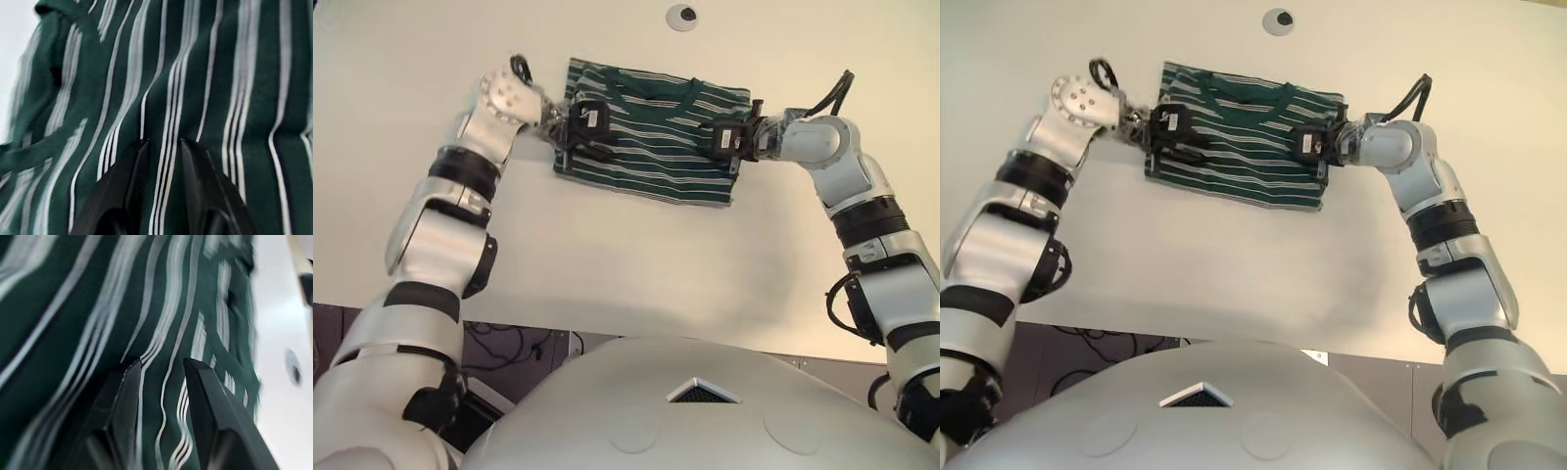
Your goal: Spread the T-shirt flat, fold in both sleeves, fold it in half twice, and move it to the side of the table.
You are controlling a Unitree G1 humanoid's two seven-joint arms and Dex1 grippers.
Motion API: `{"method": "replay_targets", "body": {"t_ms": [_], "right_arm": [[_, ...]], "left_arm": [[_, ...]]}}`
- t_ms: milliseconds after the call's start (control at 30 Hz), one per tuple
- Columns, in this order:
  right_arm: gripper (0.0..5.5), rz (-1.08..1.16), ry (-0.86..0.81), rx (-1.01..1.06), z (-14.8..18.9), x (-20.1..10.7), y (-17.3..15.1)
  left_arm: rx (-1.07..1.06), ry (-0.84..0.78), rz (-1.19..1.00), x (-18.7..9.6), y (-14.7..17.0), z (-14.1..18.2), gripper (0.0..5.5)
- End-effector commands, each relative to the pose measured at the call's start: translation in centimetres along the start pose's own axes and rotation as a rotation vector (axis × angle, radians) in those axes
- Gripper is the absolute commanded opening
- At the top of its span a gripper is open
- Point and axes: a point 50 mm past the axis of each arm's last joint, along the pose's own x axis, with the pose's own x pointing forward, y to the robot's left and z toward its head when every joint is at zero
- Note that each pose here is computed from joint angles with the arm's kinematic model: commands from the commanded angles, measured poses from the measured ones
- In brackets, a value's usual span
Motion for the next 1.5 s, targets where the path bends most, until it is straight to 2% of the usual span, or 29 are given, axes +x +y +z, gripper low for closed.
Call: {"method": "replay_targets", "body": {"t_ms": [33, 67, 133, 233, 300, 333, 400, 467, 533, 633, 733, 867, 967, 1100, 1233, 1433, 1500], "right_arm": [[1.59, 0.093, -0.562, 0.236, 11.0, 2.9, 0.2], [1.59, -0.028, -0.615, 0.299, 11.4, 2.7, -1.0], [1.59, -0.195, -0.613, 0.374, 10.2, 1.8, -2.2], [1.59, -0.39, -0.577, 0.5, 7.2, -0.3, -3.1], [1.59, -0.485, -0.546, 0.62, 4.6, -2.4, -2.9], [1.63, -0.486, -0.531, 0.639, 2.9, -4.3, -1.6], [1.79, -0.397, -0.488, 0.679, 0.6, -8.0, 2.0], [2.14, -0.304, -0.435, 0.741, -0.7, -10.9, 5.6], [2.54, -0.243, -0.311, 0.726, -1.6, -12.1, 9.1], [3.12, -0.164, -0.167, 0.596, -2.2, -11.2, 12.3], [3.46, -0.188, -0.097, 0.372, -2.3, -9.3, 12.4], [3.46, -0.286, 0.011, 0.077, -2.8, -7.4, 10.6], [3.46, -0.262, 0.091, 0.022, -4.1, -5.2, 10.1], [3.46, -0.144, 0.108, -0.046, -4.6, -2.9, 9.6], [2.88, -0.06, 0.112, -0.106, -5.0, -1.8, 8.9], [1.67, 0.055, 0.114, -0.148, -5.4, -1.3, 8.8], [1.21, 0.075, 0.095, -0.134, -5.3, -1.3, 8.6]], "left_arm": [[0.855, 0.377, 0.644, -0.8, 6.6, 3.2, 1.14], [0.874, 0.292, 0.795, -1.8, 8.0, 5.0, 1.14], [0.855, 0.182, 0.949, -3.0, 8.8, 6.2, 1.14], [0.709, 0.098, 1.042, -4.3, 8.0, 4.0, 1.14], [0.43, -0.02, 1.049, -5.3, 6.8, 1.8, 1.14], [0.28, -0.141, 0.944, -5.4, 4.9, 0.3, 1.33], [0.111, -0.338, 0.694, -5.8, -0.1, -2.4, 1.63], [-0.024, -0.444, 0.476, -6.9, -5.3, -4.2, 1.97], [-0.161, -0.491, 0.283, -7.5, -10.4, -5.0, 2.32], [-0.199, -0.464, 0.168, -6.9, -13.4, -5.3, 2.84], [-0.081, -0.369, 0.049, -5.0, -15.3, -5.2, 2.9], [-0.003, -0.424, 0.132, -3.4, -14.6, -3.1, 2.9], [0.041, -0.448, 0.154, -1.6, -14.0, -1.8, 2.9], [0.077, -0.448, 0.155, 0.1, -12.9, -1.0, 2.9], [0.096, -0.444, 0.126, 0.7, -11.8, -0.8, 2.34], [0.087, -0.472, 0.066, 1.3, -11.4, -0.5, 1.27], [-0.009, -0.527, 0.05, 1.1, -11.0, -0.1, 0.89]]}}
